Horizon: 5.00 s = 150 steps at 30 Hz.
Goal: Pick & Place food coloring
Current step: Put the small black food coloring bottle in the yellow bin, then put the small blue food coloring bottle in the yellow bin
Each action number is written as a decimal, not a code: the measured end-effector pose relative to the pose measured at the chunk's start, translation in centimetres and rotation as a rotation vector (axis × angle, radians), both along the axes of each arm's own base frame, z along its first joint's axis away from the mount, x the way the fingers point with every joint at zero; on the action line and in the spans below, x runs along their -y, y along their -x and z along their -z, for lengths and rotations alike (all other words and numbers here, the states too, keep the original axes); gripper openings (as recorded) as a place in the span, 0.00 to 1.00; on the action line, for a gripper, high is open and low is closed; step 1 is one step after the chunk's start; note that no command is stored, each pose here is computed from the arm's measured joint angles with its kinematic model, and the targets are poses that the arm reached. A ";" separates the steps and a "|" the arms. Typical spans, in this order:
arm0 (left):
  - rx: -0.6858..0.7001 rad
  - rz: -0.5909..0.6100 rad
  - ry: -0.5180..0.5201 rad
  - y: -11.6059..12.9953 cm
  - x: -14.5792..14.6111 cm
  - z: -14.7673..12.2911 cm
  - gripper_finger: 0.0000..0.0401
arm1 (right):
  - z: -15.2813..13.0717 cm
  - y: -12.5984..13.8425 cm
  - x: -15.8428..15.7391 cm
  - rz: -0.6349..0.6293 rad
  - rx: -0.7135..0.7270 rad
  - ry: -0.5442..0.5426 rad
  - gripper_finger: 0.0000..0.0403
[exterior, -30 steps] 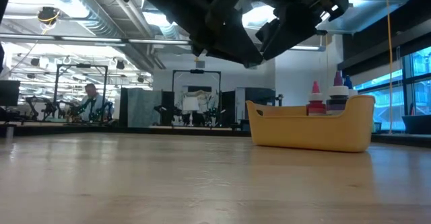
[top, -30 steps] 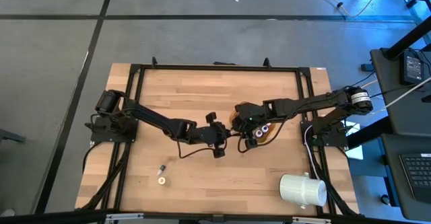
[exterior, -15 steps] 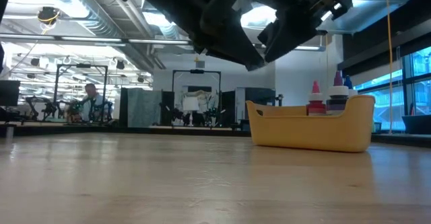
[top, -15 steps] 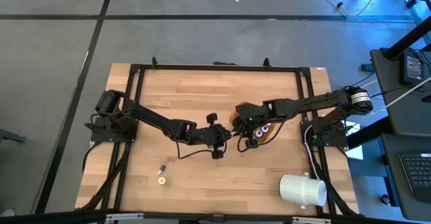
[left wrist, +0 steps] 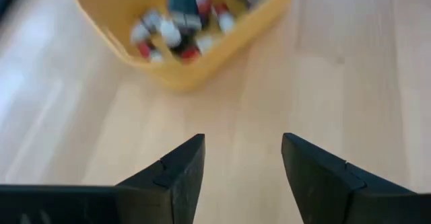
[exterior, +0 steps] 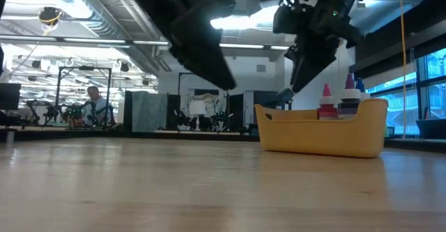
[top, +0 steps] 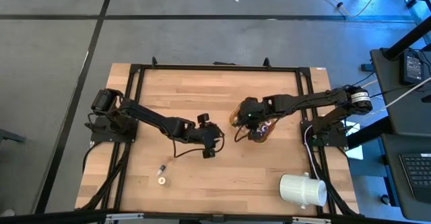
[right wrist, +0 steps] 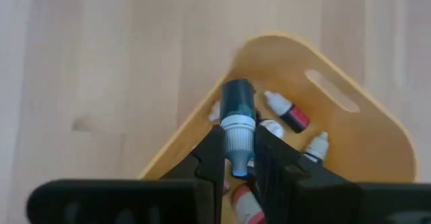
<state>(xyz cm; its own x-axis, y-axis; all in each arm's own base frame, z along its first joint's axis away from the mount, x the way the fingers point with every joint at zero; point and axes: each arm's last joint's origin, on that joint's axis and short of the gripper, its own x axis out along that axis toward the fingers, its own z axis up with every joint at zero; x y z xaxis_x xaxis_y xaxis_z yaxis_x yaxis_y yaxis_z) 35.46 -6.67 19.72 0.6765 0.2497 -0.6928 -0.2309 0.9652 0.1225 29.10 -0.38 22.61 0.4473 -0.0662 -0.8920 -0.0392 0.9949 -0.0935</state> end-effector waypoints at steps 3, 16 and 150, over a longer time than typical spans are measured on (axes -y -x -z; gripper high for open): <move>-0.101 0.014 0.048 1.0 -0.1 0.2 0.48 | 0.3 0.0 0.7 0.022 0.011 0.000 0.16; -0.363 0.101 0.272 3.2 1.1 1.2 0.48 | 3.1 0.7 2.8 0.096 0.007 -0.001 0.18; 0.799 0.262 -0.049 3.1 -2.2 -5.2 0.19 | -3.9 1.0 -2.8 -0.245 0.853 -0.070 0.35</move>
<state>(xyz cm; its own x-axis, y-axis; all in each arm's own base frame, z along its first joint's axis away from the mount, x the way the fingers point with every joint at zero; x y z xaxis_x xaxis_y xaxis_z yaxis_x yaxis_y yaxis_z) 32.39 -4.44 24.96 0.9991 0.0336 0.0266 -0.0351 0.9975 0.0607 28.06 2.38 26.56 0.9555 0.1608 -0.2472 -0.1965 0.9722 -0.1274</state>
